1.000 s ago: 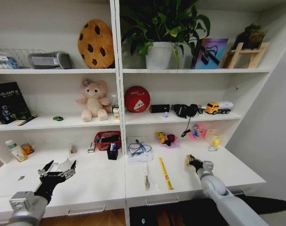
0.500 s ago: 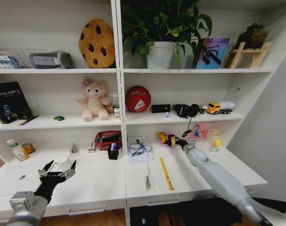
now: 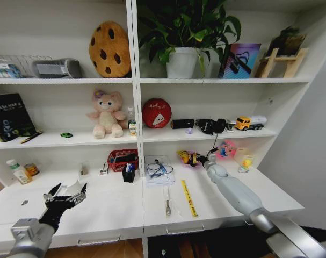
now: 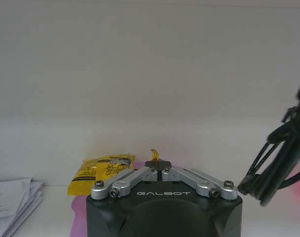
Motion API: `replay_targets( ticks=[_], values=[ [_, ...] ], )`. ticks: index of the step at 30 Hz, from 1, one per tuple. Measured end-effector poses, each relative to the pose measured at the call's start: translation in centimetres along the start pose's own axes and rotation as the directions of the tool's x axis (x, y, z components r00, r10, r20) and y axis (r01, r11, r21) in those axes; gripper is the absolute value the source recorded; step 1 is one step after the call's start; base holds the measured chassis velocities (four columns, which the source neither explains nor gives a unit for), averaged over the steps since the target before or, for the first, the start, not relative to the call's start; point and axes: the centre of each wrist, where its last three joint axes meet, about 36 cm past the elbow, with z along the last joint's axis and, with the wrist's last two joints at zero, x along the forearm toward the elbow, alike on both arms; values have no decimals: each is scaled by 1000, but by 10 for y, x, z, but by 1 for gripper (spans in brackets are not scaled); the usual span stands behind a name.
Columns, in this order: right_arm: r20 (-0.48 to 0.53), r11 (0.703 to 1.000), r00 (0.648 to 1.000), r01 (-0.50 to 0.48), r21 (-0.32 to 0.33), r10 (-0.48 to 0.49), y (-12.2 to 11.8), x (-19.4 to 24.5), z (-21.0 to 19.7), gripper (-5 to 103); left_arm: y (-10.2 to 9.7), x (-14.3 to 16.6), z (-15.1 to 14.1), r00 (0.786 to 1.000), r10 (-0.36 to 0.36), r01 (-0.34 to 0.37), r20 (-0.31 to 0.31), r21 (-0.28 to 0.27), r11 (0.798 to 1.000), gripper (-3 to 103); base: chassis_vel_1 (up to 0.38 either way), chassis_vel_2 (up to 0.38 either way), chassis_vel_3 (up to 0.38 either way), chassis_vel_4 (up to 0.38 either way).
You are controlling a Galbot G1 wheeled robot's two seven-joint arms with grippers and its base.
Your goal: Organize the objects on the table.
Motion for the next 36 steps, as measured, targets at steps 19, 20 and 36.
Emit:
replay_targets(
  ticks=[19,20,36],
  values=[
    [51,998,997,52,-31,-50,1,79,23,68,0,0,0,1000,0,0,0,0,1000,100,0,0,0,0],
    [56,998,997,53,-33,-51,1,90,24,73,0,0,0,1000,0,0,0,0,1000,100,0,0,0,0],
    [244,996,967,-85,22,77,0,246,58,100,0,0,0,1000,0,0,0,0,1000,100,0,0,0,0]
  ],
)
